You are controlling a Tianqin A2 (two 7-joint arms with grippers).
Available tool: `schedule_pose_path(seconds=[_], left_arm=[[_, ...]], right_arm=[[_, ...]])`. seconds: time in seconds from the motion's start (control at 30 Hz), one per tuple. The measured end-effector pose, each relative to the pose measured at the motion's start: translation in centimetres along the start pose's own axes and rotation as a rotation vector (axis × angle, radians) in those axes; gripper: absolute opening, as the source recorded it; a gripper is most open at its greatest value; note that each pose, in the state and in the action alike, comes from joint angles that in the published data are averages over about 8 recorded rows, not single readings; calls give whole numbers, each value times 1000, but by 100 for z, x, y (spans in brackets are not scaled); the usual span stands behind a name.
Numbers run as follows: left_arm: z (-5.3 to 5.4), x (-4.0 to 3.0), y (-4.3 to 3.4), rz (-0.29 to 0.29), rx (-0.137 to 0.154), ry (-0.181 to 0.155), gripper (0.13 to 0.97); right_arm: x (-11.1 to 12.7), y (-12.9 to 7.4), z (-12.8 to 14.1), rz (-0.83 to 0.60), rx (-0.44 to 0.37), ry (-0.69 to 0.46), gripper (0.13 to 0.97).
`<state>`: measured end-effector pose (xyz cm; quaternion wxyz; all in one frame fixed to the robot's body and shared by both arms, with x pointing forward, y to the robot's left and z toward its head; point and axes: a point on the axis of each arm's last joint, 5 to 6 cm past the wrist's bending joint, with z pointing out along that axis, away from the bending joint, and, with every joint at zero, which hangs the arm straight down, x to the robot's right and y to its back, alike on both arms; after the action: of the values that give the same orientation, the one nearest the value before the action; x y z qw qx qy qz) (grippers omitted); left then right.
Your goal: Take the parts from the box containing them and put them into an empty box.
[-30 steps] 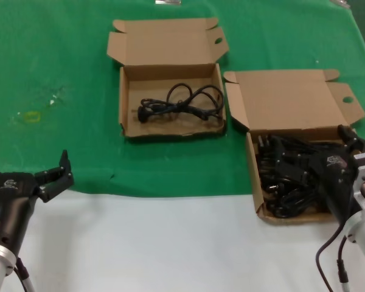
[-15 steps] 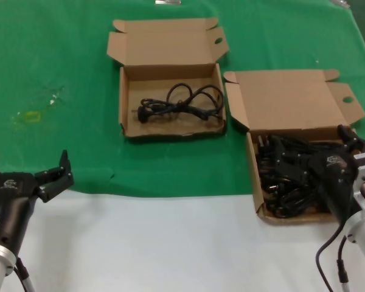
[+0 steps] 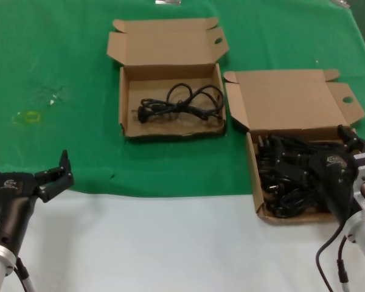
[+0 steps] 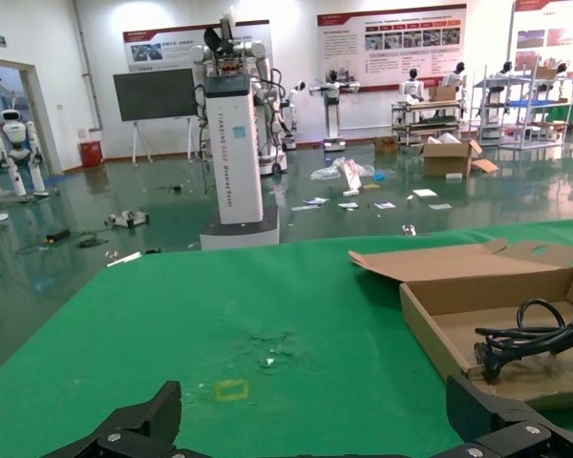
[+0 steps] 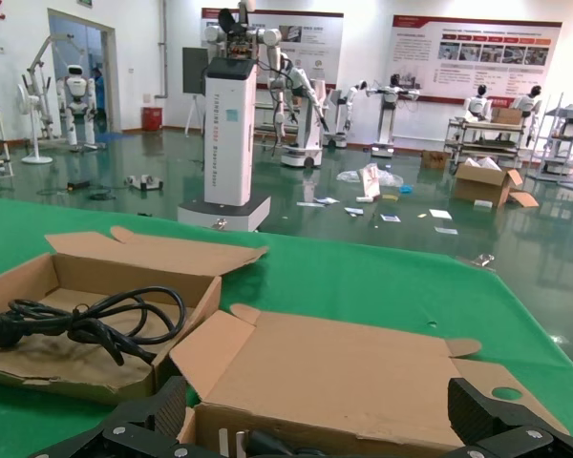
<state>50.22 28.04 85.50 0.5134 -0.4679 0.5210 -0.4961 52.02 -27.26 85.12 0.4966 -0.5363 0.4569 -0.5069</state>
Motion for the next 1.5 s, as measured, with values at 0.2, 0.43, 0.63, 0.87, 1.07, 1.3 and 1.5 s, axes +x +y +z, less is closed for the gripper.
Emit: schedule_pose_path(seconds=[0.2, 0.43, 0.63, 0.87, 1.07, 1.3, 1.5], left_arm=[[0, 0, 0, 0, 0, 0, 966], [0, 0, 0, 0, 0, 0, 966], [0, 0, 0, 0, 0, 0, 966], [0, 0, 0, 0, 0, 0, 966], [0, 0, 0, 0, 0, 0, 966], [0, 0, 0, 0, 0, 0, 966], [0, 0, 0, 0, 0, 0, 966]], right_arm=[[0, 0, 0, 0, 0, 0, 966], [0, 0, 0, 0, 0, 0, 966], [0, 0, 0, 0, 0, 0, 966], [0, 0, 0, 0, 0, 0, 966], [0, 0, 0, 0, 0, 0, 966], [0, 0, 0, 0, 0, 0, 966], [0, 0, 0, 0, 0, 0, 966]])
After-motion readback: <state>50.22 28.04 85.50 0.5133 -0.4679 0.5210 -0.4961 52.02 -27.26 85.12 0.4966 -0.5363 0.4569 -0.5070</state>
